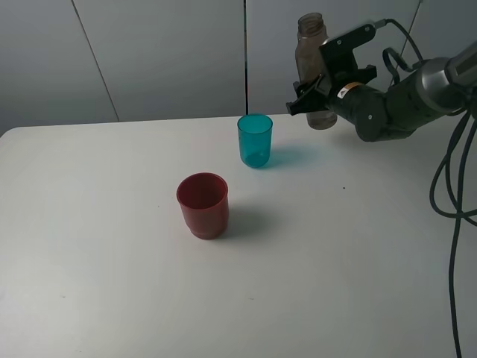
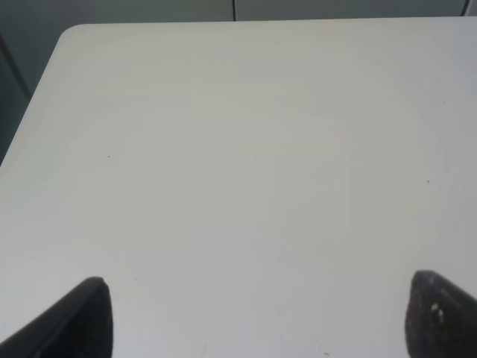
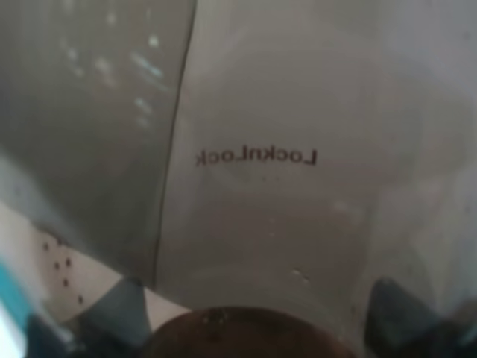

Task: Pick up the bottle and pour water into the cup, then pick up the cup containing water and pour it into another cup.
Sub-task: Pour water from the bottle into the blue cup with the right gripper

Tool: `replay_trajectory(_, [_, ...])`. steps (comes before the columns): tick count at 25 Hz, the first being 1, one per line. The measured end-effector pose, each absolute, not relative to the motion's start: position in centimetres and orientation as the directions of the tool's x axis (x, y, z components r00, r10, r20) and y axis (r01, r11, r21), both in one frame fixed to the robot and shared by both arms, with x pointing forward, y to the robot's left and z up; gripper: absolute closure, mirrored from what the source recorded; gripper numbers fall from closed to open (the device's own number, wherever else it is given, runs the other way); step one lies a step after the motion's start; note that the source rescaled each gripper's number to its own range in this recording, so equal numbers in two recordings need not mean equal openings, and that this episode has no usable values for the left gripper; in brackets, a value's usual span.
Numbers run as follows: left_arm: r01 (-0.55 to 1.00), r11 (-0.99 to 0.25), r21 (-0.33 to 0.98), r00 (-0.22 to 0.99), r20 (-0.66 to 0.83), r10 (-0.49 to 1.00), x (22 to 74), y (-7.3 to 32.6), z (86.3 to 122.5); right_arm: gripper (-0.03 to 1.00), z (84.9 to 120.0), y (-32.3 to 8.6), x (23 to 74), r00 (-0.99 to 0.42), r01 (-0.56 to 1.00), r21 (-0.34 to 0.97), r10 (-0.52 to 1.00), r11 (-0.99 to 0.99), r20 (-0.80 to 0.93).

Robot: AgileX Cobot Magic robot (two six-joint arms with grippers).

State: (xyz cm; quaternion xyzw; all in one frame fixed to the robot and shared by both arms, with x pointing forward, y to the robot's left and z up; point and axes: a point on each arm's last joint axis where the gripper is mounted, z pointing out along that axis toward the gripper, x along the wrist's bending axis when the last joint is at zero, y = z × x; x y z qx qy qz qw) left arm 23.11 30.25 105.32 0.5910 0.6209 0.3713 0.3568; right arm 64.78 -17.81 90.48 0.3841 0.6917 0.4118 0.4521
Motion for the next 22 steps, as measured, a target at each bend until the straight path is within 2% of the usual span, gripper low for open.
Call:
replay_trajectory(11, [0.469, 0.026, 0.883, -0.047, -0.004, 0.999, 23.1, 30.3, 105.3, 0.96, 89.7, -17.2, 64.9, -0.369, 0.041, 0.714, 0.675, 0.699, -0.639])
replay_trajectory(22, [0.469, 0.026, 0.883, -0.047, -0.004, 0.999, 23.1, 30.3, 105.3, 0.96, 90.0, -16.5, 66.2, -0.357, -0.024, 0.638, 0.589, 0.770, -0.724])
